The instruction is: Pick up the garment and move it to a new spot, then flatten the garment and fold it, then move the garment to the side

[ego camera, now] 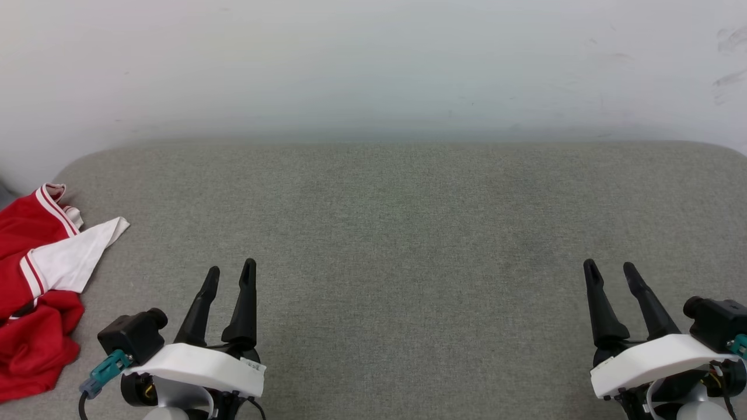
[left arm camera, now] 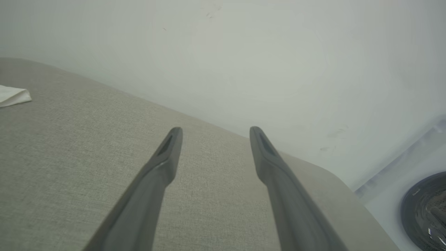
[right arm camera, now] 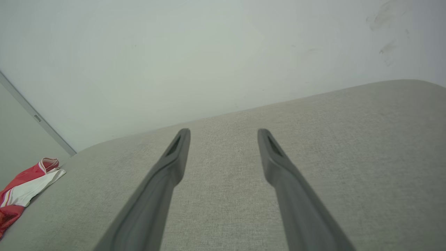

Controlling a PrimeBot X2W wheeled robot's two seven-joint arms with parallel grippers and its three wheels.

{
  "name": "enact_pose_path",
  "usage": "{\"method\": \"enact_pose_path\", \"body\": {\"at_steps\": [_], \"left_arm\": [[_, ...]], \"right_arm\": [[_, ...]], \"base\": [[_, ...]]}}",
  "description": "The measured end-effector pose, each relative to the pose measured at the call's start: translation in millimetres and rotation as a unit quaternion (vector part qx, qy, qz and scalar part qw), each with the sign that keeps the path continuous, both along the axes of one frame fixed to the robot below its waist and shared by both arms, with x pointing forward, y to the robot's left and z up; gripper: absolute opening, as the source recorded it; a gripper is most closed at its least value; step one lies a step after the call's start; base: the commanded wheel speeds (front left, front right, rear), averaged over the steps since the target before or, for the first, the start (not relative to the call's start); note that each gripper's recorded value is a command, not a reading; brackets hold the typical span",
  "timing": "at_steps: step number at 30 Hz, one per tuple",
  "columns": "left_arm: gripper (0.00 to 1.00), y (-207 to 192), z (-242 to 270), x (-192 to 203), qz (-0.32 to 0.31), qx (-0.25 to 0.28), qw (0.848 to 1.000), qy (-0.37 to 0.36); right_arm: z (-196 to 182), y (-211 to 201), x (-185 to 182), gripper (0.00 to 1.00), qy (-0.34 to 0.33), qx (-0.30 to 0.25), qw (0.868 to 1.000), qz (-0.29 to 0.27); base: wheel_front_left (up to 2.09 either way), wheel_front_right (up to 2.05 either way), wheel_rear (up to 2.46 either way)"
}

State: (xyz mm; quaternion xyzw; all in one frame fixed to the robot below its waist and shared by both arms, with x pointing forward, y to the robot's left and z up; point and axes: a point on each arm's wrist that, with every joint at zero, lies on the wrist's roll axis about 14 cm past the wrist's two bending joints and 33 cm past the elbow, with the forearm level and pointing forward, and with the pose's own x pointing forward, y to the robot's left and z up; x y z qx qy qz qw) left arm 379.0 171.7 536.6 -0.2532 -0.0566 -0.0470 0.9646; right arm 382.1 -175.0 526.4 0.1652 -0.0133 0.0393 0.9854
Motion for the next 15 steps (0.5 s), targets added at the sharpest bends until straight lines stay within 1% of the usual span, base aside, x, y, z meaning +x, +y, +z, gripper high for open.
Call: {"method": "enact_pose_path", "body": {"at_steps": [15], "left_arm": [[1.00, 7.0, -3.1, -1.9, 0.016, 0.102, 0.995, -0.007]], "right_arm": [[2.6, -8.2, -0.1, 1.00, -0.002, -0.079, 0.997, -0.011]], "base": [[0.00, 0.00, 0.00]]}}
